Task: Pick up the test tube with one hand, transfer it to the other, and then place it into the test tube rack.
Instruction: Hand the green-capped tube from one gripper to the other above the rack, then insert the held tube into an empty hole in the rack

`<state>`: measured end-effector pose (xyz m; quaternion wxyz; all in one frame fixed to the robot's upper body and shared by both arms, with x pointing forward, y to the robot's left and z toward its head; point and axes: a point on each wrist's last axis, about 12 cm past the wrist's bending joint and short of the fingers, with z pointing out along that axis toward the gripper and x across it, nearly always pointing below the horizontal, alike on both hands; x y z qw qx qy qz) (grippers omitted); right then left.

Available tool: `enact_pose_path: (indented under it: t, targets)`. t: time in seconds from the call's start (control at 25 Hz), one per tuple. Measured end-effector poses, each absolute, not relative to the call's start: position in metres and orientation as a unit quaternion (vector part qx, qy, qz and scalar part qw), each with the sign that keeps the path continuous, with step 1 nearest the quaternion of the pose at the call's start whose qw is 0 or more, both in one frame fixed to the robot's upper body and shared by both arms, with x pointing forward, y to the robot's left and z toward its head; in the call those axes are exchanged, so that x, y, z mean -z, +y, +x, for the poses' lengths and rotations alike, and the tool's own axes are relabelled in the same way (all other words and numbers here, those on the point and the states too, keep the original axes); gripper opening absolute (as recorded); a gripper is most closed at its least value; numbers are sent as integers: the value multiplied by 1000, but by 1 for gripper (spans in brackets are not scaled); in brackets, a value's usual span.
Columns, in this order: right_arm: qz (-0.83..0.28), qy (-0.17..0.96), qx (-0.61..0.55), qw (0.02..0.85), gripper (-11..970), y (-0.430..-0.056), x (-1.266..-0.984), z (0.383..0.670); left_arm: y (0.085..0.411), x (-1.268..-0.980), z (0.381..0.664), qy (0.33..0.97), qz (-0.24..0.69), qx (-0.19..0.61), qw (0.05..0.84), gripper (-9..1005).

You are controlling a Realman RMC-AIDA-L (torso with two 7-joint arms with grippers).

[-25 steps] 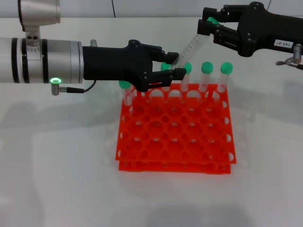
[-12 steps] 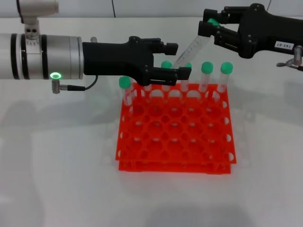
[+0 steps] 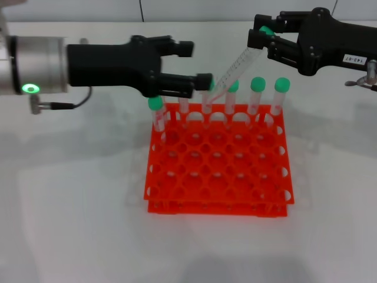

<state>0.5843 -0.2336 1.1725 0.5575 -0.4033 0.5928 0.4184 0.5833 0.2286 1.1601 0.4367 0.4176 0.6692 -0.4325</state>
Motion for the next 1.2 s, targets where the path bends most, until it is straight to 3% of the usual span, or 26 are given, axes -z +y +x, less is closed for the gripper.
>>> enact_pose_path:
  t: [0.24,0.64,1.2]
  targets:
    - [-400,597,-418,556,273,-237,-1170,582,259,-1170,573,705,369,428,428,891]
    - [-405,598,-432,541,273,-231,-1162,575,338,-1179,526,746,277,417,438,886]
    - [-412,596,-448,524,273,-207,-1157,575,355,-1133,503,835,307,332,314,884]
